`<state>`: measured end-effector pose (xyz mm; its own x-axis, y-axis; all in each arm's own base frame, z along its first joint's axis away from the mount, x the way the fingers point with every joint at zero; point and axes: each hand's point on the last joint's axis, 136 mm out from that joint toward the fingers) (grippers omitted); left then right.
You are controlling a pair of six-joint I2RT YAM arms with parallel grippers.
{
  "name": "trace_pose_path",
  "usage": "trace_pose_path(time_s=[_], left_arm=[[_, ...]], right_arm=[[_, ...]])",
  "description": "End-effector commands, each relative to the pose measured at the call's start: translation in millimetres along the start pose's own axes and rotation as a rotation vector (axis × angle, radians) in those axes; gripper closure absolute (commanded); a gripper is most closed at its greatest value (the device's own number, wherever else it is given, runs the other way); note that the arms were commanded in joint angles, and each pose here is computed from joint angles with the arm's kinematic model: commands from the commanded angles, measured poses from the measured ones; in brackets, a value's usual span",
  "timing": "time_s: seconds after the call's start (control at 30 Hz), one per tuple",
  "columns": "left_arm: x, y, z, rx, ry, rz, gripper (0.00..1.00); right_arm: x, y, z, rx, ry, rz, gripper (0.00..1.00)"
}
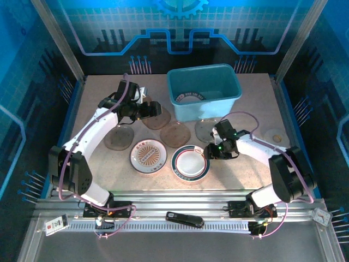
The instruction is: Place the plates into the plastic bin on the countertop
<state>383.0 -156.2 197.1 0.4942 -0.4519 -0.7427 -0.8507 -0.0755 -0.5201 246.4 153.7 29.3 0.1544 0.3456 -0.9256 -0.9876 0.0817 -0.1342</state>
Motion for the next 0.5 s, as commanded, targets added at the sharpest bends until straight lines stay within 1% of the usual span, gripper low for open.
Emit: trace_pose_path(time_s=[0.0, 0.3, 0.47], left_arm=[[-9, 1, -1, -0.001, 0.011, -0.017, 0.16], [-3, 1, 0, -0.018, 0.010, -0.006, 0.16], [-2, 0, 1, -0.018, 0.007, 0.001, 0.16]], right_arm=[[11, 3, 7, -0.013, -0.031, 0.015, 0.48], [30, 10, 12, -0.047, -0.009, 0.081, 0.55], [39, 14, 12, -0.062, 0.017, 0.106, 0.62]])
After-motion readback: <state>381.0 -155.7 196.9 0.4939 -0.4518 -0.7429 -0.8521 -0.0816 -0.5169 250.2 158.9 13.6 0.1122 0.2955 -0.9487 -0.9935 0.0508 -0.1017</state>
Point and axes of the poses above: each hand's point on the last joint's axis, 136 mm out from that joint toward the fingers, its own x axis out along the fingers, its own z axis along the line the jaws close on, y = z × x, and after that the axes turned 8 degrees about x, right-handed
